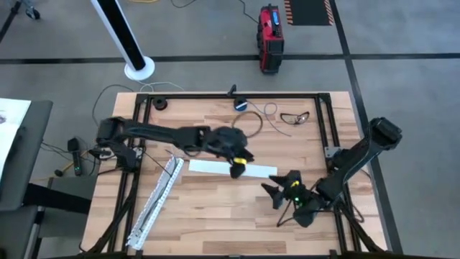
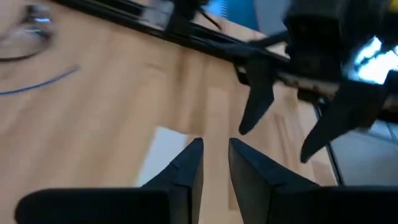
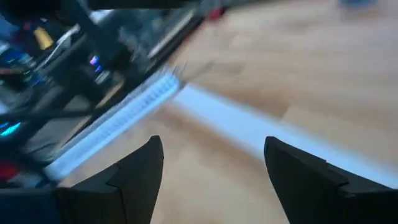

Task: Ziptie cables
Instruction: Close the white cable duct

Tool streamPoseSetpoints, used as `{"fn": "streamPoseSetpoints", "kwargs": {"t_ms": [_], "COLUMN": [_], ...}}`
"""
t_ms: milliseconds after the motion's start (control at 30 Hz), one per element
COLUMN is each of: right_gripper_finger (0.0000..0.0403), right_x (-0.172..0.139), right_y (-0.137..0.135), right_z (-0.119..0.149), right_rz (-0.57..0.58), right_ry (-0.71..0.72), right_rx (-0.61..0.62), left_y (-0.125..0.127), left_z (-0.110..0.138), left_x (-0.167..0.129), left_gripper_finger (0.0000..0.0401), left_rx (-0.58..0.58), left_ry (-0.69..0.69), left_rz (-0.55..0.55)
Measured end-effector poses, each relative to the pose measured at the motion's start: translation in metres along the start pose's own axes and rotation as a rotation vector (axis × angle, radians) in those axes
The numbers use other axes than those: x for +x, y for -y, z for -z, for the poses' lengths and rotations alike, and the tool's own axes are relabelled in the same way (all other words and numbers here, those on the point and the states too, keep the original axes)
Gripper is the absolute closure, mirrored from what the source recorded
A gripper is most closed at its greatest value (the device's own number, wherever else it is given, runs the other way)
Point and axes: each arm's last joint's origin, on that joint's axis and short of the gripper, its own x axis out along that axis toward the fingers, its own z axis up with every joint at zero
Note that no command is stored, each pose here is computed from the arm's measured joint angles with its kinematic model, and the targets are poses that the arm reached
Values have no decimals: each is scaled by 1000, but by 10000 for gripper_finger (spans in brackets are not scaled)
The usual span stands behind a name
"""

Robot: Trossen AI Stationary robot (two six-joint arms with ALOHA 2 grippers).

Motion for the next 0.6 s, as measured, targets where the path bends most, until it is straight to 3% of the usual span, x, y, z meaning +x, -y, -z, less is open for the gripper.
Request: {"fn": "streamPoseSetpoints", "kwargs": {"t_ms": [133,267,367,500,600], "right_gripper_finger": [133,133,133,133,133], "right_x": [33,70,98,122,132], "right_y": [9,16,2,-23,-13], "right_z": [8,28,20,-12,-21], "right_rz": [98,107,-134,-673,-733], "right_ry": [33,-102,-212,-166,-183], "right_rx": [-90,-334,-465,-401,-381], "left_y": [13,17,18,13,13], "left_z": [-3,13,37,76,99], "left_x": [-35,-49,-46,-32,-24], "left_gripper_finger": [331,331,331,331,331], "left_rx": [-12,9,0,-88,-154], "left_ry": [17,-47,-119,-161,-120], "left_rz": [16,-121,-177,-194,-172]}}
